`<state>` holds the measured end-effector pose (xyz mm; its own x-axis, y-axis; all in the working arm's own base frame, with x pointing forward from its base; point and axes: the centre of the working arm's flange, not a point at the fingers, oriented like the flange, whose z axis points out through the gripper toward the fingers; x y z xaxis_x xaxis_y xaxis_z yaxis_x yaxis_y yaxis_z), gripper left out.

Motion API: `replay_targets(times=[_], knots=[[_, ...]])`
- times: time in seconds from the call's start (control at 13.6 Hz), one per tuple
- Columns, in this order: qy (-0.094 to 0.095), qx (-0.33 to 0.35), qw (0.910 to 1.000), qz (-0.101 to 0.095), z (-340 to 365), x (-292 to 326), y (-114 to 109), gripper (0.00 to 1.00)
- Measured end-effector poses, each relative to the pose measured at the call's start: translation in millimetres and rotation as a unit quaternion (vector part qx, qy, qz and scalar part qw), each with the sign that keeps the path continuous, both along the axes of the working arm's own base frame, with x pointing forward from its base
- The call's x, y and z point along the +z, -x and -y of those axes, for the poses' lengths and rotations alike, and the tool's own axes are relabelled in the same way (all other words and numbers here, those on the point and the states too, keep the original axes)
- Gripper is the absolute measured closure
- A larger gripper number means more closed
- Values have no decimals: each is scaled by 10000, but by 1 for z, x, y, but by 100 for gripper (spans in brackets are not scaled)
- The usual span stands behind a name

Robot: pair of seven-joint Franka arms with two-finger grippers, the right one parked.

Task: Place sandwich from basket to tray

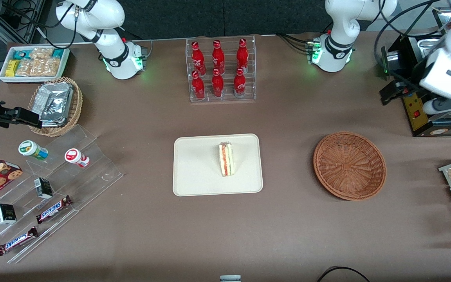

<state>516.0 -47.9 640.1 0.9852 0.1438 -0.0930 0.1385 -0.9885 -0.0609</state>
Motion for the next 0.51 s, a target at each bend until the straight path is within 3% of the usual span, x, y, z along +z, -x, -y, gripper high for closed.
replay_targets(times=[0.51], knots=[[134, -307, 9994, 25, -38, 7, 18, 0]])
